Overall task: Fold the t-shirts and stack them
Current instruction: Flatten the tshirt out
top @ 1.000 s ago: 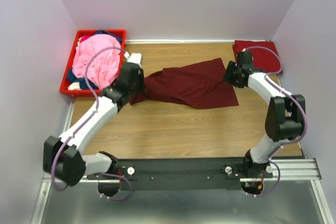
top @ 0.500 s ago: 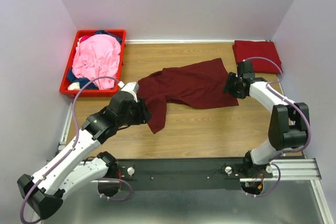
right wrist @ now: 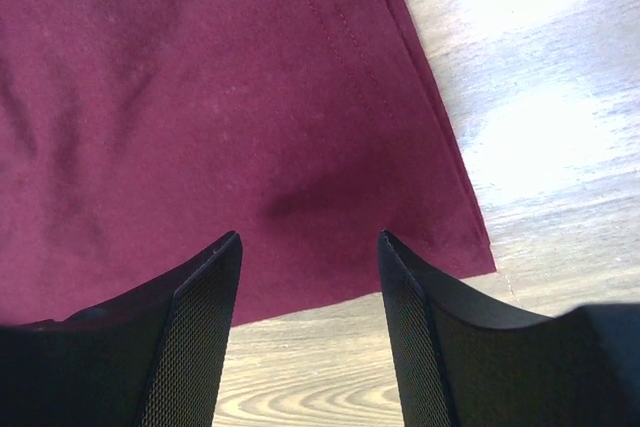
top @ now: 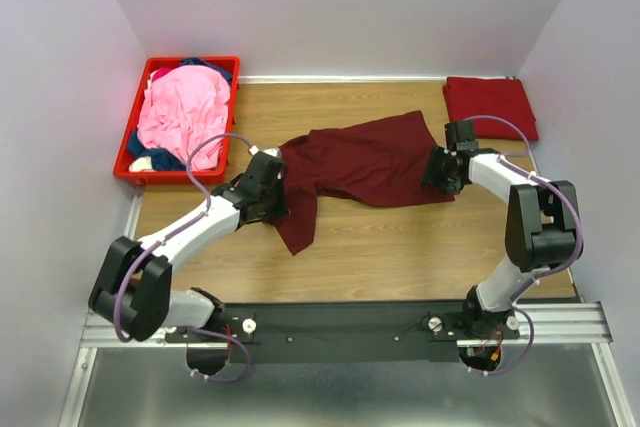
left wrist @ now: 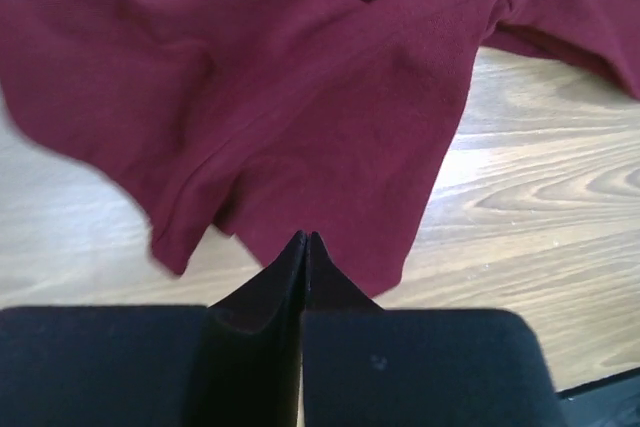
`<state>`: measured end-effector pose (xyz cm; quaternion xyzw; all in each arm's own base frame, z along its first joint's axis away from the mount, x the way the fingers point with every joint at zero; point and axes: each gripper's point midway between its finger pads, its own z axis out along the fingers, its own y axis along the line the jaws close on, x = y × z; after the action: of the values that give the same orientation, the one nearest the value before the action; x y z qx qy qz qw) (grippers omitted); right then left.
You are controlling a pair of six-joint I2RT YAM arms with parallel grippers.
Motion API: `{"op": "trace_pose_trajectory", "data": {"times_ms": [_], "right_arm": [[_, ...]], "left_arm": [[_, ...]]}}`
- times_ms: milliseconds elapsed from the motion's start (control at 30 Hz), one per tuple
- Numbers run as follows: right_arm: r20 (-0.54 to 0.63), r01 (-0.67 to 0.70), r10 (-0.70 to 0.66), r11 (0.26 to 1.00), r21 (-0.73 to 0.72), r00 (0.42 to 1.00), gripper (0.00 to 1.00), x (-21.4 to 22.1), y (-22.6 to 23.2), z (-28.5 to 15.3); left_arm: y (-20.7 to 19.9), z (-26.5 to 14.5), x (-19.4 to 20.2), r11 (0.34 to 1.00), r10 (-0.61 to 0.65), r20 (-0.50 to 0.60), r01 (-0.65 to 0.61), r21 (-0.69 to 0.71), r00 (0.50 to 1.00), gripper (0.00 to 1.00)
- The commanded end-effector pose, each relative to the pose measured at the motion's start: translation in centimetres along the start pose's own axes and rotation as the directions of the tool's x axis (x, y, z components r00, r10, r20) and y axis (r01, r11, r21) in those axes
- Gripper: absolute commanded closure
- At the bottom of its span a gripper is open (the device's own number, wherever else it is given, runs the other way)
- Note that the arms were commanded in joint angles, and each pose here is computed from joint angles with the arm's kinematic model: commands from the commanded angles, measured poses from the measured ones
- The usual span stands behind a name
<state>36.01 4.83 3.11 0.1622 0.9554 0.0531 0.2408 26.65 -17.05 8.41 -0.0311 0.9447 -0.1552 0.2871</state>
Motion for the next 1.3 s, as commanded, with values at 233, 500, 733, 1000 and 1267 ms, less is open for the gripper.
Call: {"op": "trace_pose_trajectory", "data": {"times_ms": [233, 500, 733, 1000, 1267], "right_arm": [[-0.060, -0.092, 0.094, 0.995, 0.029, 0.994, 0.39, 2.3, -1.5, 2.0], [-0.010, -0.214, 0.217, 0.970, 0.119, 0.976, 0.38, 2.9, -6.5, 0.5], [-0.020, -0.233, 0.239, 0.960, 0.155, 0.971, 0.36, 4.0, -8.0, 0.5], [0.030, -0.195, 0.193, 0.979, 0.056, 0.981, 0.34, 0.8, -6.0, -0.8], [0.095, -0.142, 0.146, 0.989, -0.046, 0.985, 0.30, -1.1, -3.5, -3.9]], "left_arm": [[5.5, 5.1, 0.7, 0.995, -0.042, -0.058, 0.037, -0.090, 0.997, 0.96], [10.3, 7.4, -1.6, 0.950, 0.007, -0.110, -0.041, -0.308, 0.994, 0.97], [14.2, 5.4, -7.4, 0.841, 0.071, -0.040, -0.081, -0.535, 0.997, 0.97], [11.5, 3.2, -13.1, 0.872, 0.096, 0.086, -0.042, -0.487, 0.992, 0.86], [9.0, -0.9, -5.8, 0.948, 0.016, 0.042, -0.002, -0.318, 0.999, 0.42]]}}
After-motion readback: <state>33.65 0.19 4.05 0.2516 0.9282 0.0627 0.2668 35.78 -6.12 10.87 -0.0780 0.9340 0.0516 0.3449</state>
